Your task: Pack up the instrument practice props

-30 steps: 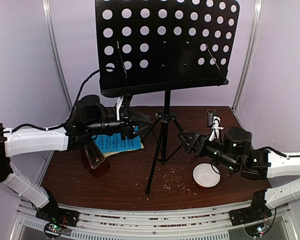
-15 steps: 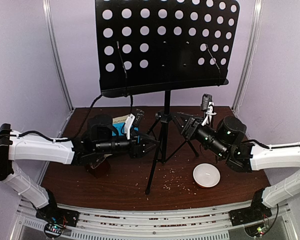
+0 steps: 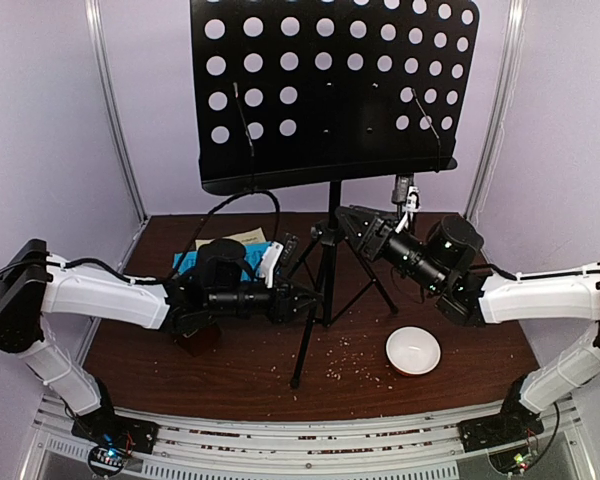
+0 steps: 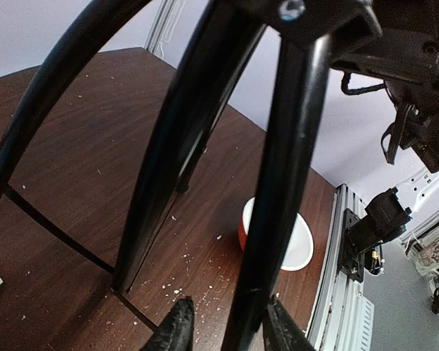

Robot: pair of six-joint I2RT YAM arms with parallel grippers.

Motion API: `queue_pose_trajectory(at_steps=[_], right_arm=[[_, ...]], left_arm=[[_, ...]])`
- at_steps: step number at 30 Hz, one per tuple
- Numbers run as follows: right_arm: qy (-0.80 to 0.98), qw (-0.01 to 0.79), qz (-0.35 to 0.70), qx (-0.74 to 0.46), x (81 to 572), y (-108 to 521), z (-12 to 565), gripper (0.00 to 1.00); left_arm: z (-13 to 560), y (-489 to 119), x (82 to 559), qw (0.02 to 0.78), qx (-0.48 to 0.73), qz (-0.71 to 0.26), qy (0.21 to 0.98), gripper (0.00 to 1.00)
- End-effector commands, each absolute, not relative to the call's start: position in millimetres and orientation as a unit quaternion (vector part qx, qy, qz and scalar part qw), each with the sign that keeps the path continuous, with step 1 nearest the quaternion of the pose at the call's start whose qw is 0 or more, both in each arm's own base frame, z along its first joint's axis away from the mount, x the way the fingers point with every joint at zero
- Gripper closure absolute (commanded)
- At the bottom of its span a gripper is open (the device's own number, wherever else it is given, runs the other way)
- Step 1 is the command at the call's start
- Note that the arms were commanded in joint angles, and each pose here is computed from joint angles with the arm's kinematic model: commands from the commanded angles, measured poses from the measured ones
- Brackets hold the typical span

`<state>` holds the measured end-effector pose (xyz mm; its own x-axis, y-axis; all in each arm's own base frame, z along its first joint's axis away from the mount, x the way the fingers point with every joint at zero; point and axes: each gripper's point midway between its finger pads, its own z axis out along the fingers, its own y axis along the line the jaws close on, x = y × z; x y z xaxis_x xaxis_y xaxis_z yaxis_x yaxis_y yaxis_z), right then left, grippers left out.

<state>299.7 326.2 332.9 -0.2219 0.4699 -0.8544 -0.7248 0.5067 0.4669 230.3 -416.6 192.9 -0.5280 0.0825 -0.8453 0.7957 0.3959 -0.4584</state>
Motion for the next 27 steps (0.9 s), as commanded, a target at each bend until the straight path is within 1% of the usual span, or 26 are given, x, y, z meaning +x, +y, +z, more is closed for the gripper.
queue_pose_trajectory(at_steps=[1, 6, 11, 14, 18, 22, 27], right_arm=[[0.554, 0.623, 0.531, -0.149, 293.8, 337.6, 372.0, 0.52], [0.536, 0.622, 0.547, -0.161, 294.2, 341.6, 383.3, 0.54], [0.523, 0.617, 0.559, -0.182, 291.1, 348.8, 392.3, 0.62], [0.519, 0.609, 0.566, -0.196, 288.5, 354.1, 394.4, 0.73], [0.517, 0.603, 0.572, -0.205, 284.5, 356.0, 393.7, 0.87], [0.518, 0.599, 0.573, -0.210, 281.8, 356.4, 390.5, 0.93], [0.522, 0.594, 0.575, -0.212, 279.3, 355.0, 386.5, 0.94]], left_arm=[[199.8, -425.8, 236.5, 0.394, 0.292, -0.469, 0.734, 0.70], [195.2, -427.4, 239.8, 0.398, 0.297, -0.460, 0.736, 0.87], [191.4, -428.6, 242.3, 0.400, 0.305, -0.448, 0.739, 1.00], [193.2, -427.7, 244.7, 0.408, 0.307, -0.442, 0.738, 1.00], [204.1, -424.5, 251.3, 0.438, 0.304, -0.430, 0.728, 1.00], [223.5, -423.0, 257.6, 0.473, 0.301, -0.424, 0.711, 1.00], [253.3, -421.9, 265.4, 0.515, 0.299, -0.416, 0.687, 1.00]])
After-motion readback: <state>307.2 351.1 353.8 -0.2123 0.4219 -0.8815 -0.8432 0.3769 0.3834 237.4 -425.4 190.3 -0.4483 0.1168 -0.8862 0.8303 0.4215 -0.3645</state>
